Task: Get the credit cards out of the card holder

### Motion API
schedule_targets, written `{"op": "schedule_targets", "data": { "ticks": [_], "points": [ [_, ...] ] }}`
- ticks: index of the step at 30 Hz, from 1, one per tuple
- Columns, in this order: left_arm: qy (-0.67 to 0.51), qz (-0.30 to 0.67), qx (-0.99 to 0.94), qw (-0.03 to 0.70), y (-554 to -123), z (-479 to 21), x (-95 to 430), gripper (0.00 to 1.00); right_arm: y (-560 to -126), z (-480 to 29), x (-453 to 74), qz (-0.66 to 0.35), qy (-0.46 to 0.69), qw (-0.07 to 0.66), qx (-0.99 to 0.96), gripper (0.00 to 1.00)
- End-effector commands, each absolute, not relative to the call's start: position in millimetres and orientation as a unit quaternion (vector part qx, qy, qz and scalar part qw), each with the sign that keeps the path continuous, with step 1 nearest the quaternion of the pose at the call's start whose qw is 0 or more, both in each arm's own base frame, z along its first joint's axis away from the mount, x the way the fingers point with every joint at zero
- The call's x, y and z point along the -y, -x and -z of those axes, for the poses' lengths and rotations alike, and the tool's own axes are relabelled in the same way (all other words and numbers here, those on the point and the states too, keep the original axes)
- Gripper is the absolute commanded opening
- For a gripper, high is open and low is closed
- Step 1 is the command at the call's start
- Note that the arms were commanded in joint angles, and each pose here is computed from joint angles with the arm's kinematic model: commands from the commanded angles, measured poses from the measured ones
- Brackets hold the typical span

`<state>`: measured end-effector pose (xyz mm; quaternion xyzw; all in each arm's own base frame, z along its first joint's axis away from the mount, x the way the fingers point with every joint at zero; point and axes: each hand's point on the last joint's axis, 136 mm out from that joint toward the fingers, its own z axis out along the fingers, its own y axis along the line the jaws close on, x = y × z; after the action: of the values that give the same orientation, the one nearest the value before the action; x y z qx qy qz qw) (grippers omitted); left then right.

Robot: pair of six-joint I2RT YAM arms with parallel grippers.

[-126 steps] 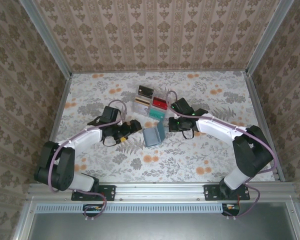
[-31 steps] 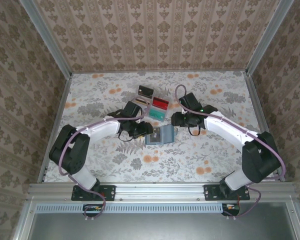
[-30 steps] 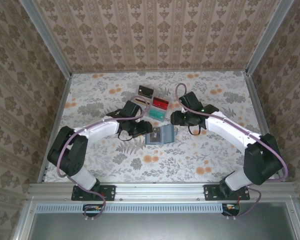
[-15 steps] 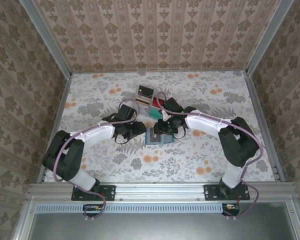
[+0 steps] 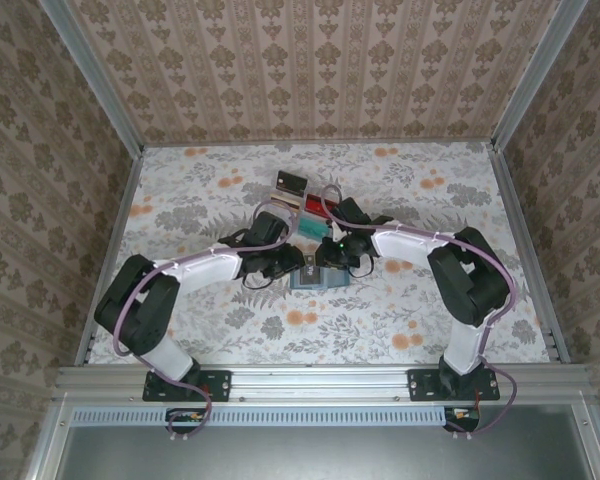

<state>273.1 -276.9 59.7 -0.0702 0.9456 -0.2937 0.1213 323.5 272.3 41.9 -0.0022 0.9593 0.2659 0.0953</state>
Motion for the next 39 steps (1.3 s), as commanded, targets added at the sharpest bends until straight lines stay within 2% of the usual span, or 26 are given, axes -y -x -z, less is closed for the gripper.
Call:
{"op": "schedule_targets", "data": {
  "ticks": [1,14,21,27,39],
  "points": [
    [0.076,0.297,-0.943,0.13,-284,-63,283,0.3,-326,-36,-273,-0.273,-0.009,0.096,-0.957,0.27],
    [0.086,0.259,-0.956,0.111,-282,-25,277,0.26,-323,-22,-265,-0.28,-0.021,0.078,-0.957,0.22],
    [0.093,0.229,-0.966,0.077,-270,1,269,0.24,-322,-18,-268,-0.319,-0.016,0.087,-0.944,0.21],
    [0.104,0.218,-0.968,0.068,-263,9,263,0.24,-324,-21,-272,-0.378,-0.025,0.082,-0.922,0.21],
    [0.107,0.204,-0.972,0.048,-256,16,265,0.24,-328,-26,-266,-0.408,-0.032,0.093,-0.908,0.2]
  ]
}}
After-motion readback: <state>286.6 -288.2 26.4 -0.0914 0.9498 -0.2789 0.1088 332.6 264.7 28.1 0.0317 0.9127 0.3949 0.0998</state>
